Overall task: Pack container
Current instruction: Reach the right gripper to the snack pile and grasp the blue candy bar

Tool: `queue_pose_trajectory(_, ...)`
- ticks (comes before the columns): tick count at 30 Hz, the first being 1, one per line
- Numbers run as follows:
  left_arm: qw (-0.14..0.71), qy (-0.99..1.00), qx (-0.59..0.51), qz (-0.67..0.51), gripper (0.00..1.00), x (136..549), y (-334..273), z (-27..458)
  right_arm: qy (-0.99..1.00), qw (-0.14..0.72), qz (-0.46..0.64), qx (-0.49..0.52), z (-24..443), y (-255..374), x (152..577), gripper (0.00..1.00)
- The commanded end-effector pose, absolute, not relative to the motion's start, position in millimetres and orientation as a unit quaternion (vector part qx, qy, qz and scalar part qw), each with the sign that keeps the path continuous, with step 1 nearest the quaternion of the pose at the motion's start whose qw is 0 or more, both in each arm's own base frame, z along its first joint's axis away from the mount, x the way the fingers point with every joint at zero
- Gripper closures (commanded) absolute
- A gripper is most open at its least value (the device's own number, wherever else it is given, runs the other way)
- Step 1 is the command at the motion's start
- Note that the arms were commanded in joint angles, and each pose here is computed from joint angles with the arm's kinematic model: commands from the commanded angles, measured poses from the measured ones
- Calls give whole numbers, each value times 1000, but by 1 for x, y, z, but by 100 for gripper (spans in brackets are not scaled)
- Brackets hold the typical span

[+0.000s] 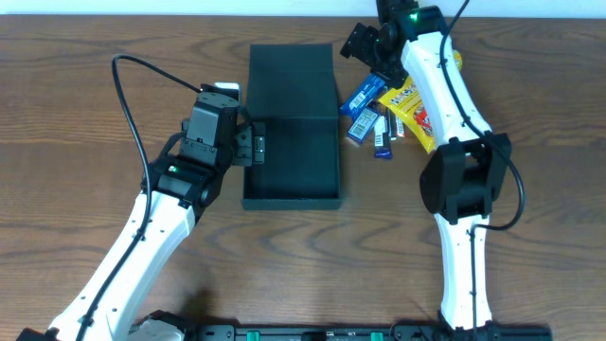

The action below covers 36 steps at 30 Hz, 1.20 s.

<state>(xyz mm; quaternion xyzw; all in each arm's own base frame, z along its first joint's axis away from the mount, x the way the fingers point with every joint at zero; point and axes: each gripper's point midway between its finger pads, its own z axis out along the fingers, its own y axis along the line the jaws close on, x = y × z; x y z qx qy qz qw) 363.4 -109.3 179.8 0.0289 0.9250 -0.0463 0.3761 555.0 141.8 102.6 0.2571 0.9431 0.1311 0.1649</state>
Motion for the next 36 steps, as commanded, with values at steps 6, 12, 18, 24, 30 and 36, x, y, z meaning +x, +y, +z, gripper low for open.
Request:
queue_pose_trajectory(6, 385, 921, 50, -28, 5, 368, -106, 186, 938, 134, 114, 298, 65, 142, 554, 2)
queue_pose_trajectory(12, 385, 921, 51, -28, 5, 368, -106, 186, 942, 110, 103, 301, 43, 141, 548, 1)
queue_pose_trajectory(18, 385, 921, 52, -27, 5, 368, -106, 186, 943, 100, 98, 301, 31, 141, 547, 2)
queue_pose_trajectory(24, 386, 921, 51, -26, 5, 368, -106, 186, 944, 71, 106, 304, 13, 143, 541, 6)
queue_pose_trajectory(30, 386, 921, 51, -26, 5, 368, -106, 186, 944, 62, 104, 307, 4, 140, 539, 25)
queue_pose_trajectory(36, 386, 921, 51, -26, 5, 368, -106, 186, 943, 63, 104, 310, 4, 137, 540, 47)
